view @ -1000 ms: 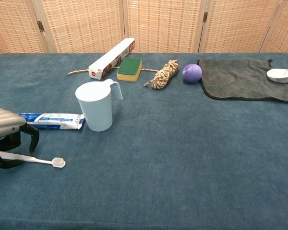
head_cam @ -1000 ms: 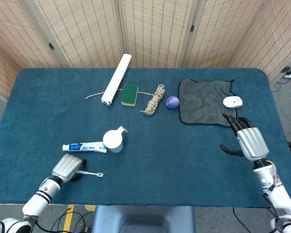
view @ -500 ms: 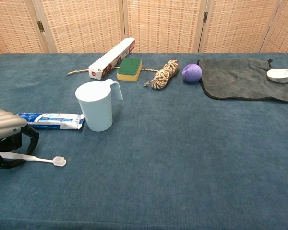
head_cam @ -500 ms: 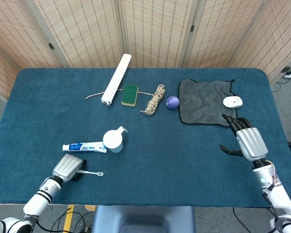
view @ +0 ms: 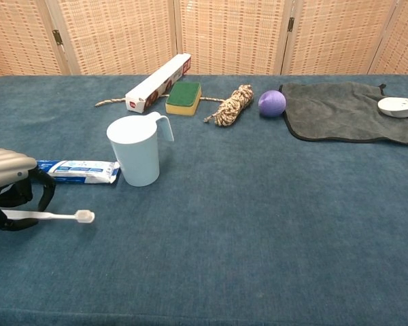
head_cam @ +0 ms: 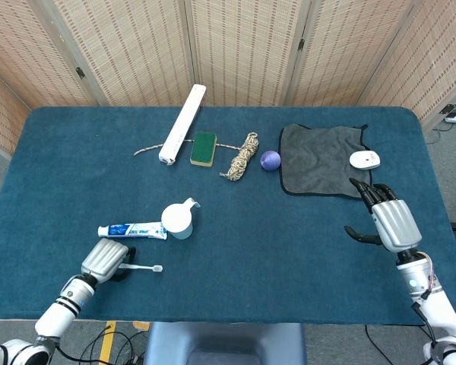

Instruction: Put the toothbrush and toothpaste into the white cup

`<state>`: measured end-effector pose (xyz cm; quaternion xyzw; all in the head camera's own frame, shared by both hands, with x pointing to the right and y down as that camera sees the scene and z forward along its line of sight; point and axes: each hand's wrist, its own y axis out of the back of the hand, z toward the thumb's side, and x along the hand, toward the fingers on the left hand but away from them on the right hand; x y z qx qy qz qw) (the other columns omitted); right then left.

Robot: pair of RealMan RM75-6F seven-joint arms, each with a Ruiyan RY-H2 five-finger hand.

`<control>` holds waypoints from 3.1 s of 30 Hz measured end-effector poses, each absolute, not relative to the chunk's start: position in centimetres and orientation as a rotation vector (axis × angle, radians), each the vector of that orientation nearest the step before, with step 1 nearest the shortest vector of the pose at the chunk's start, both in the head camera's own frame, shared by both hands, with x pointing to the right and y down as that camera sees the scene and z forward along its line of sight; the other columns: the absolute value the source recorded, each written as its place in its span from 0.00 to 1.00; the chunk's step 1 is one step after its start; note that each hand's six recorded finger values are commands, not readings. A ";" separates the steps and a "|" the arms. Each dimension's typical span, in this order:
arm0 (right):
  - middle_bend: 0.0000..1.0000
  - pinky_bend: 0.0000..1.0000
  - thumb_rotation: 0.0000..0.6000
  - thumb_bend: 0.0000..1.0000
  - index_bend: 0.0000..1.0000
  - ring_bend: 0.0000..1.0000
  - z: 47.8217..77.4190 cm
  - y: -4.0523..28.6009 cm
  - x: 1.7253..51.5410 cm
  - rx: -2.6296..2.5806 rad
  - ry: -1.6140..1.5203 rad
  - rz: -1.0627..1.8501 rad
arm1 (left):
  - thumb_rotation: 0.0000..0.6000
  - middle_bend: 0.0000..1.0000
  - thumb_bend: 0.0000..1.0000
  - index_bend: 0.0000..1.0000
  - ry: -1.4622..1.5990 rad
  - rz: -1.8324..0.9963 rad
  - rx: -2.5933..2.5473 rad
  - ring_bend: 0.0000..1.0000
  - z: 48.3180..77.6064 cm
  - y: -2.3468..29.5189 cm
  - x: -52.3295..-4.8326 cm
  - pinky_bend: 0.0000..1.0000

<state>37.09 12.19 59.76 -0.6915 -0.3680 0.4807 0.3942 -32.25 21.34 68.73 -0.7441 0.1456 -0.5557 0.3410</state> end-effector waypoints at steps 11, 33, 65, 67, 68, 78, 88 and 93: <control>0.19 0.20 1.00 0.16 0.00 0.30 59.4 12.4 37.4 -1.744 -0.950 1.216 | 1.00 0.98 0.43 0.62 0.642 -1.376 -2.038 0.81 65.9 18.4 -33.2 0.93; 0.19 0.20 1.00 0.16 0.00 0.31 57.9 12.5 37.6 -1.715 -0.971 1.203 | 1.00 0.99 0.42 0.64 1.189 -0.994 -2.481 0.80 59.8 10.6 -29.8 0.91; 0.19 0.20 1.00 0.16 0.00 0.31 57.0 12.3 38.4 -1.696 -0.994 1.205 | 1.00 0.99 0.42 0.63 1.349 -0.940 -2.614 0.80 65.3 7.3 -22.1 0.90; 0.19 0.20 1.00 0.16 0.00 0.31 57.0 12.3 38.4 -1.696 -0.995 1.206 | 1.00 0.99 0.42 0.63 1.357 -0.946 -2.613 0.80 65.6 7.4 -22.1 0.90; 0.19 0.20 1.00 0.16 0.00 0.31 57.0 12.3 38.5 -1.695 -0.996 1.207 | 1.00 0.99 0.42 0.63 1.357 -0.953 -2.609 0.80 65.9 7.4 -22.1 0.90; 0.19 0.20 1.00 0.16 0.00 0.31 57.1 12.3 38.6 -1.694 -0.999 1.209 | 1.00 0.97 0.42 0.61 1.327 -1.002 -2.549 0.78 67.2 8.3 -23.0 0.86; 0.19 0.20 1.00 0.16 0.00 0.31 57.2 12.2 38.3 -1.698 -0.994 1.203 | 1.00 0.88 0.39 0.41 1.214 -1.046 -2.501 0.70 67.3 9.6 -24.2 0.78; 0.19 0.20 1.00 0.16 0.00 0.32 57.1 12.1 38.1 -1.700 -0.995 1.196 | 1.00 0.87 0.39 0.40 1.193 -1.059 -2.469 0.69 67.0 10.0 -25.4 0.78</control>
